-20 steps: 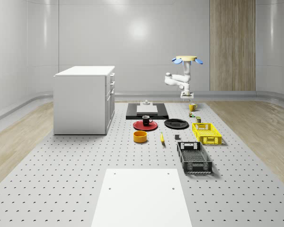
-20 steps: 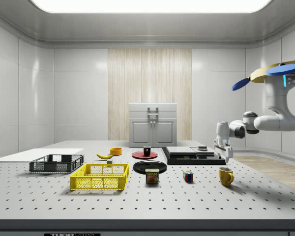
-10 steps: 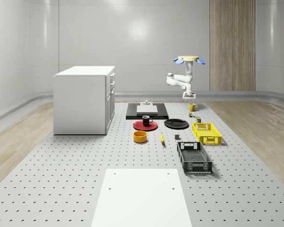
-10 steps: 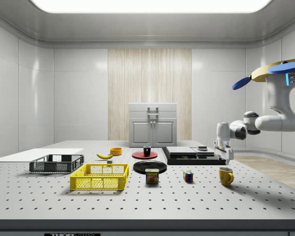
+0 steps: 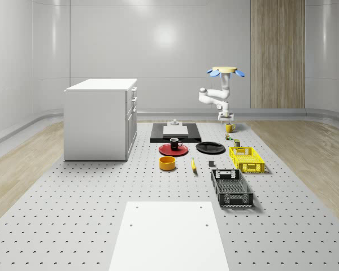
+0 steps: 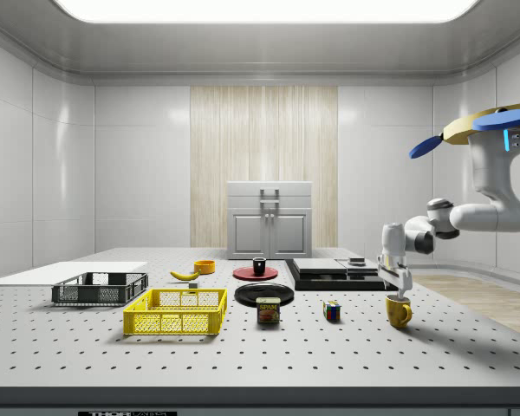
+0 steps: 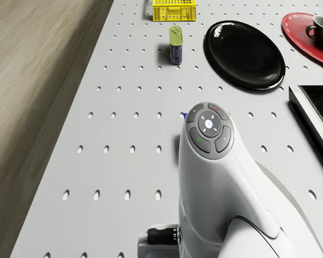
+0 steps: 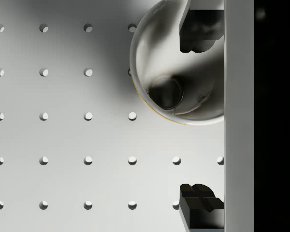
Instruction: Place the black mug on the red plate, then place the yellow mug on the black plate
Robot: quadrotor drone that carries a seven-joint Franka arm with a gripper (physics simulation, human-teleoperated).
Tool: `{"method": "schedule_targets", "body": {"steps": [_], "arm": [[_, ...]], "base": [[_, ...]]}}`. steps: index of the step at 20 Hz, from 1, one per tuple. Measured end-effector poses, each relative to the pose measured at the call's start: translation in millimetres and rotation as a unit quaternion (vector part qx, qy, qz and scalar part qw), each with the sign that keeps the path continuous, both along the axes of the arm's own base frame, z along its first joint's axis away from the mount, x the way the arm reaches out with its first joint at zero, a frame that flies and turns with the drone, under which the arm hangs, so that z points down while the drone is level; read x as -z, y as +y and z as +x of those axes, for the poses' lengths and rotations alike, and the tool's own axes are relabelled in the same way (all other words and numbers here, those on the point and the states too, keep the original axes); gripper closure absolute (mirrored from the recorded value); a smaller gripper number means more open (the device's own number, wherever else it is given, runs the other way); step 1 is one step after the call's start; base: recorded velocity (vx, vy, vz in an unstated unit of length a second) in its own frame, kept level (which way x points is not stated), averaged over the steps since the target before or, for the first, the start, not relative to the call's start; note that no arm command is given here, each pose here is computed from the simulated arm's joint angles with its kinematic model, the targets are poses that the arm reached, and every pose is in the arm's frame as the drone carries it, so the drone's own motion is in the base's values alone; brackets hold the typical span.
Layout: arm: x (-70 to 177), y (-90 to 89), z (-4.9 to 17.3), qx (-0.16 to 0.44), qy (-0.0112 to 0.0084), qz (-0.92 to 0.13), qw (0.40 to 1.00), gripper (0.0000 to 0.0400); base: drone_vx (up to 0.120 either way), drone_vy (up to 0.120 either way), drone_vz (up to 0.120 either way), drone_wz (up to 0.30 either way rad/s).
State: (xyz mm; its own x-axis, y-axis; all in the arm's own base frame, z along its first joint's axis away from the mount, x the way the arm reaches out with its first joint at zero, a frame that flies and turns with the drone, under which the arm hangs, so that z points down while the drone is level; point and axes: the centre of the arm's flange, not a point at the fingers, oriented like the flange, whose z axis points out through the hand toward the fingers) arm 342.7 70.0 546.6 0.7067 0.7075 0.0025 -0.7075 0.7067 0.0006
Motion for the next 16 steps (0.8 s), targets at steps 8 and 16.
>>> {"method": "schedule_targets", "body": {"steps": [8,16], "arm": [[-13.0,0.0,0.0,0.000,0.0000,0.000,1.000,0.0000],[-19.0,0.0,6.2,0.000,0.0000,0.000,1.000,0.0000]], "base": [[0.000,0.000,0.000,0.000],[0.000,0.000,0.000,0.000]]}}
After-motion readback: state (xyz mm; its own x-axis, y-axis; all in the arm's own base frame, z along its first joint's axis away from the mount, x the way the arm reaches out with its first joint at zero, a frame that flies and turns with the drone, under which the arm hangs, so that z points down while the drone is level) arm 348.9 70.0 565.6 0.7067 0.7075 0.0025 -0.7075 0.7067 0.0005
